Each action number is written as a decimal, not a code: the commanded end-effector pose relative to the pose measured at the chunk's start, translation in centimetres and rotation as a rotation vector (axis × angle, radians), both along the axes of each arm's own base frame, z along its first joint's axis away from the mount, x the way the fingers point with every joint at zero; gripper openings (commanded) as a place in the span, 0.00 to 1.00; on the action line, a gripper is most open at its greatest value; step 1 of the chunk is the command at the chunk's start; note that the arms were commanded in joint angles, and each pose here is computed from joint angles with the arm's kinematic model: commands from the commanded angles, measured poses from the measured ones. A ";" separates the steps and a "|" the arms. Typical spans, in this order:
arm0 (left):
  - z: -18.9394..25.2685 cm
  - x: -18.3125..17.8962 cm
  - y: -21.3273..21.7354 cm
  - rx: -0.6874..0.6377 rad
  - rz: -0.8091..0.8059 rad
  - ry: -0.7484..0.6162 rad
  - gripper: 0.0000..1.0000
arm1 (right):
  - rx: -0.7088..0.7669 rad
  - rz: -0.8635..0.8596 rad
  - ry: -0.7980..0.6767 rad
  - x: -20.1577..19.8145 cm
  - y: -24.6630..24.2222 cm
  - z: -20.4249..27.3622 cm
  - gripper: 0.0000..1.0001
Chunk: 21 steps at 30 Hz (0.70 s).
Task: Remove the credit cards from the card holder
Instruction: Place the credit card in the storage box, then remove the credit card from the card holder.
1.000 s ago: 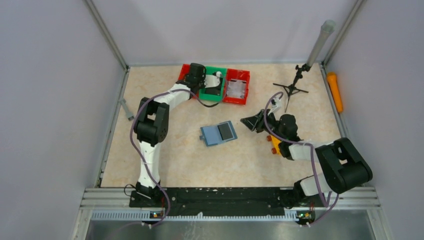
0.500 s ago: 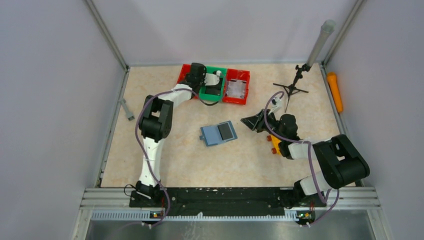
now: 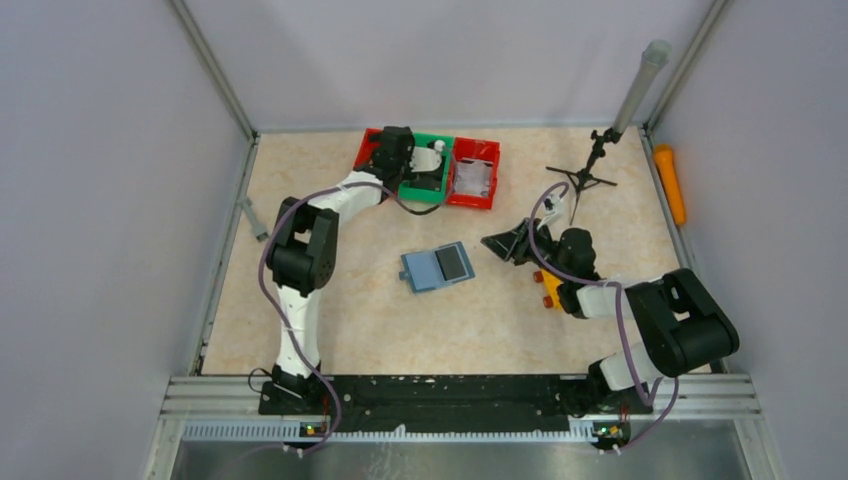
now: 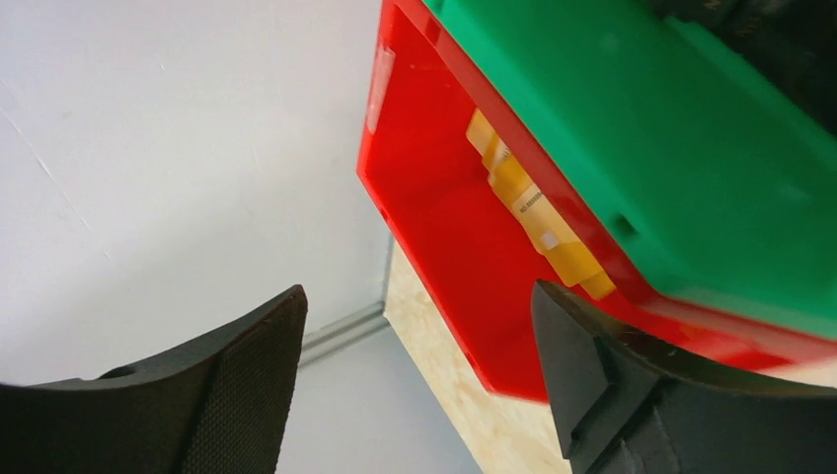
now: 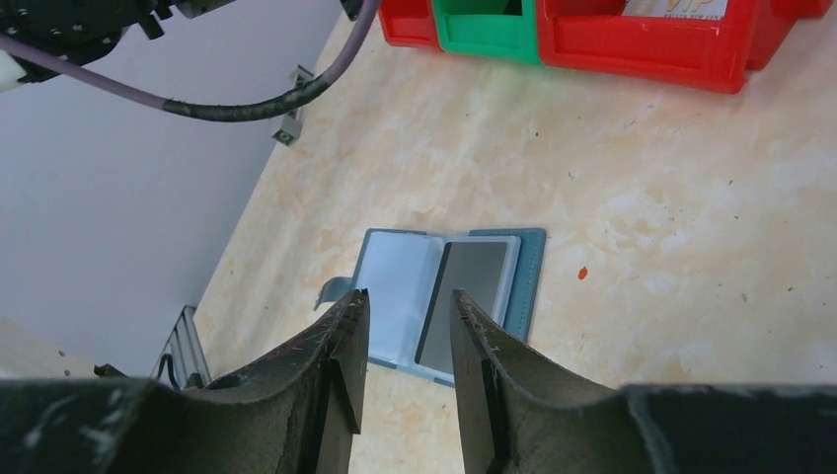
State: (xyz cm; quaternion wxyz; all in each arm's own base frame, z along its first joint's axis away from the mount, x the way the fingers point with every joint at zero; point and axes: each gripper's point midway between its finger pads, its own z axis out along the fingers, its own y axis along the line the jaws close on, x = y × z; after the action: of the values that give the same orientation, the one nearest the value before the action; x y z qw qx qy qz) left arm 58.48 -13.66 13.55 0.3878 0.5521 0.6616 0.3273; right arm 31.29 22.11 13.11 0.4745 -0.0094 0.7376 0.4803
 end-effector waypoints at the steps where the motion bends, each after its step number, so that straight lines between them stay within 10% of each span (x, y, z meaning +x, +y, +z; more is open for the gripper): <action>1: 4.4 -2.9 -0.7 -0.077 0.023 -0.054 0.88 | -0.002 -0.003 -0.037 0.6 -0.2 0.6 0.40; 6: 6.5 -5.8 -1.4 -0.212 0.069 -0.098 0.92 | -0.012 -0.013 -0.012 1.0 -0.3 0.1 0.50; 11: 9.9 -9.2 -2.8 -0.423 0.170 -0.202 0.99 | -0.052 -0.051 -0.007 1.4 -0.8 0.1 0.92; 21: 7.1 -18.6 -1.6 -1.112 0.832 -0.054 0.99 | -0.414 -0.460 -0.059 3.1 -4.5 1.2 0.95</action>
State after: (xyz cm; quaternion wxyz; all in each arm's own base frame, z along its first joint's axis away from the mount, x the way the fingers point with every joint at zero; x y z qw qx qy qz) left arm 44.36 -16.36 23.19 0.5226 0.1741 0.8153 0.1786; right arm 32.68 20.69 13.06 0.5255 0.0065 0.7888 0.3186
